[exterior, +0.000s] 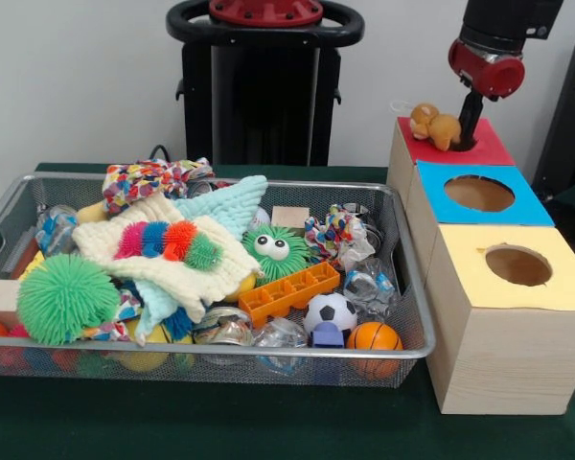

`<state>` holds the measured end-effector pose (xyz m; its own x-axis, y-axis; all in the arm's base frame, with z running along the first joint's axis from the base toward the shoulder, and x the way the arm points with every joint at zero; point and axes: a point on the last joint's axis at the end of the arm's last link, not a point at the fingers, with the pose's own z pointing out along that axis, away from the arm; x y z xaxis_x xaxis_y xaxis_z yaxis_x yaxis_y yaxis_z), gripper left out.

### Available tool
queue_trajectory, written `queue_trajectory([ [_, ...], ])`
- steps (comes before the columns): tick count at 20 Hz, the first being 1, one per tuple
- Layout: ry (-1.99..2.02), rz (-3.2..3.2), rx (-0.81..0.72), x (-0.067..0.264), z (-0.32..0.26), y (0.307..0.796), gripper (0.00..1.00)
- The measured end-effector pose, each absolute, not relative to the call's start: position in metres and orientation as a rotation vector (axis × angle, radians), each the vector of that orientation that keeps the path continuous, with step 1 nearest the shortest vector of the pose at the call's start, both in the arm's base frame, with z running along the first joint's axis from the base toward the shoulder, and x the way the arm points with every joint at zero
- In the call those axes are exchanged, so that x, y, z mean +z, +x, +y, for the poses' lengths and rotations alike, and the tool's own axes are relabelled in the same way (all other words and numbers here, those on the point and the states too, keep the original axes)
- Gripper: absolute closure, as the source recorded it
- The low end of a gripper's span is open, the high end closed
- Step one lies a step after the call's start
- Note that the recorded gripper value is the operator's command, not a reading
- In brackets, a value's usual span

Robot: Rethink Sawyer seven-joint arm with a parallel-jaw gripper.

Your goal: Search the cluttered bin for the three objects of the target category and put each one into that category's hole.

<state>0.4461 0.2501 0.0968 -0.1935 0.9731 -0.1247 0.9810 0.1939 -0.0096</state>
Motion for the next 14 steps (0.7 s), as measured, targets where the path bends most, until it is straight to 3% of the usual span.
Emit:
queue_trajectory([
  [9,1.948,2.346,-0.133,0.0968,0.2452,0.4488,1.00],
  [10,1.949,2.344,-0.133,0.0968,0.2447,0.4491,0.00],
  [14,1.950,2.345,-0.132,0.0966,0.2449,0.4492,0.00],
])
